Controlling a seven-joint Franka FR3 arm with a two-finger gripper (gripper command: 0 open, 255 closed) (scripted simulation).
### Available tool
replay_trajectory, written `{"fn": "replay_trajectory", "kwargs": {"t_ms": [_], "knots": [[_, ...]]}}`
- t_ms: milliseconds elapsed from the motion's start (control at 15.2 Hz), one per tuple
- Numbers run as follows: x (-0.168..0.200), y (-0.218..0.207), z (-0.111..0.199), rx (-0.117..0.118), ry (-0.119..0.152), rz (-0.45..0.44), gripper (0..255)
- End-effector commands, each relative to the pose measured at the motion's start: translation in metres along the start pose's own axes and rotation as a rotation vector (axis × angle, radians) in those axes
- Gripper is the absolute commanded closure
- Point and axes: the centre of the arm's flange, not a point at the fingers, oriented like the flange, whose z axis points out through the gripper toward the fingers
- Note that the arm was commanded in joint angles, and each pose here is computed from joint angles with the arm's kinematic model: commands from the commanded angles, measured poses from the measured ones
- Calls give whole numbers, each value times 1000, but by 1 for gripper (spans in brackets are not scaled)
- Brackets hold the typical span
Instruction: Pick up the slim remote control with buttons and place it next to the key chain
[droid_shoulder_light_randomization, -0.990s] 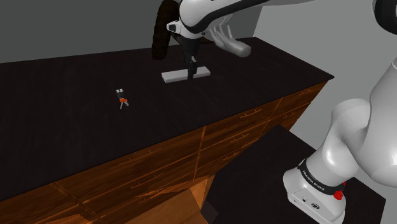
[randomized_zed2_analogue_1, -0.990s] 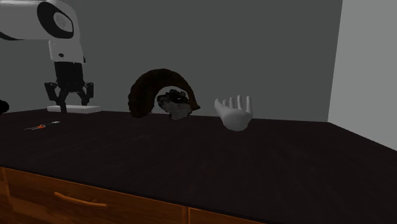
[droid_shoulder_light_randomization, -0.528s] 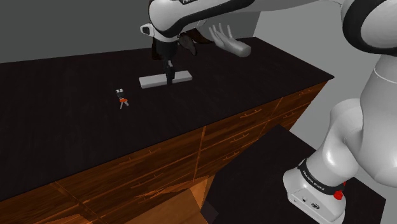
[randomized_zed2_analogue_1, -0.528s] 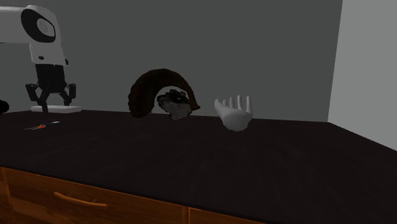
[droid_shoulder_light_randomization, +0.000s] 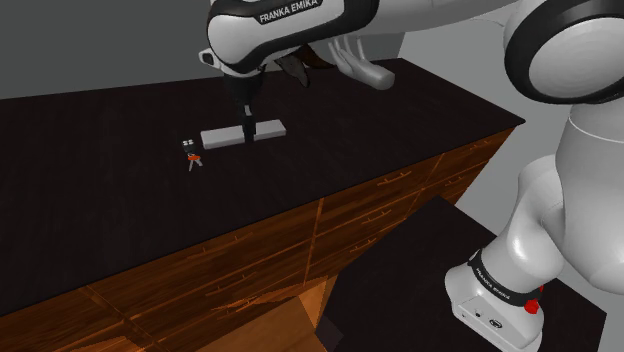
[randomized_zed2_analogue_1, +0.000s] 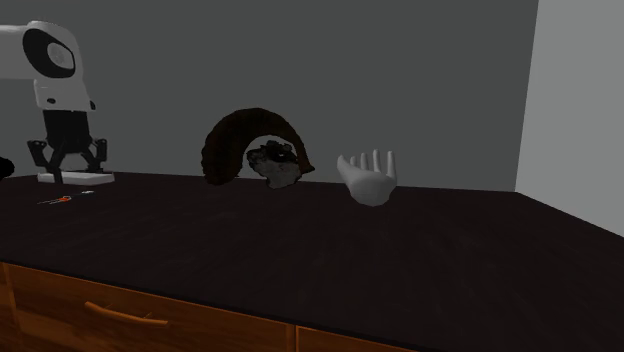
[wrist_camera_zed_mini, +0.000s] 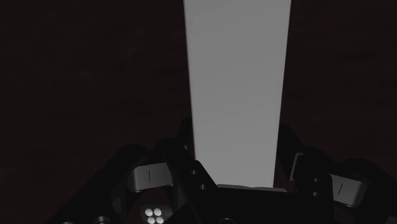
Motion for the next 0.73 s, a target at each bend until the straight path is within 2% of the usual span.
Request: {"fn": "replay_trajectory", "kwargs": {"t_ms": [0,660], "knots": [[0,0,11,-1,1,0,255],[0,-1,58,-1,1,0,255]]}}
